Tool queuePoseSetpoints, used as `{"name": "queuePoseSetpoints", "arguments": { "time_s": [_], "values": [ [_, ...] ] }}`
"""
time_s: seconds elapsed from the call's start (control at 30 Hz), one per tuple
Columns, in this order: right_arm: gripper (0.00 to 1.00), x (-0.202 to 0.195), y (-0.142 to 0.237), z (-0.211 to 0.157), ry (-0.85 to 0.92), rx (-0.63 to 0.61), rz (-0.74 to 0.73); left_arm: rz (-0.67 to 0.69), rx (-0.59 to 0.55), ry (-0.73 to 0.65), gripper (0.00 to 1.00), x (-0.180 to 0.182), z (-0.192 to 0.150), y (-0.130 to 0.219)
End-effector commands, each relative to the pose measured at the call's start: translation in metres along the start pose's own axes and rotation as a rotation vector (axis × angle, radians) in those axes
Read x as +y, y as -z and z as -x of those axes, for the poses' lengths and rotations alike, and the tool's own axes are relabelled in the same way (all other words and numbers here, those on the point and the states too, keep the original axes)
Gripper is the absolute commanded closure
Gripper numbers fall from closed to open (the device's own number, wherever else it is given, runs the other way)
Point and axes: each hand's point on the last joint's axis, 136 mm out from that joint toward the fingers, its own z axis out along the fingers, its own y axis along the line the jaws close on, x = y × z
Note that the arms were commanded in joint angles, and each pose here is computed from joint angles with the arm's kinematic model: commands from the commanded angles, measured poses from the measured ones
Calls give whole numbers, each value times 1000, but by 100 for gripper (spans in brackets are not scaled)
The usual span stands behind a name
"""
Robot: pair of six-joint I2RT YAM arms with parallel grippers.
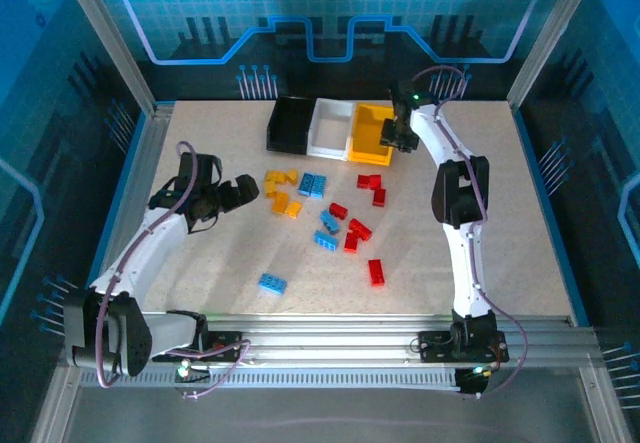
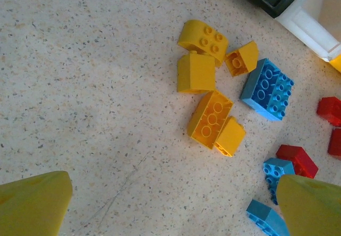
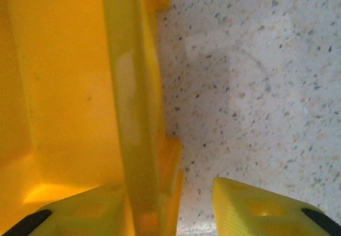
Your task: Sort the legos into containers by color
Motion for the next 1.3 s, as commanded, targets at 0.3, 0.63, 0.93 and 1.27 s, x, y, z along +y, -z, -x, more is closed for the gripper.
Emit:
{"name": "queuePoseSetpoints", "arguments": {
  "time_s": [0.3,0.63,0.93,1.27],
  "values": [
    [77,-3,-8,-9,115,48,-19,0,18,39,1,1,-8,5],
    [83,0,12,-39,182,62,-26,-19,19,39,1,-7,-1,-1],
    [82,-3,27,-75,163,69,-28,-25,26,30,1,-7,-4,-3],
    [53,2,46,-76,160,36,-1,-31,44,4,1,-9,-4,-8]
  ]
}}
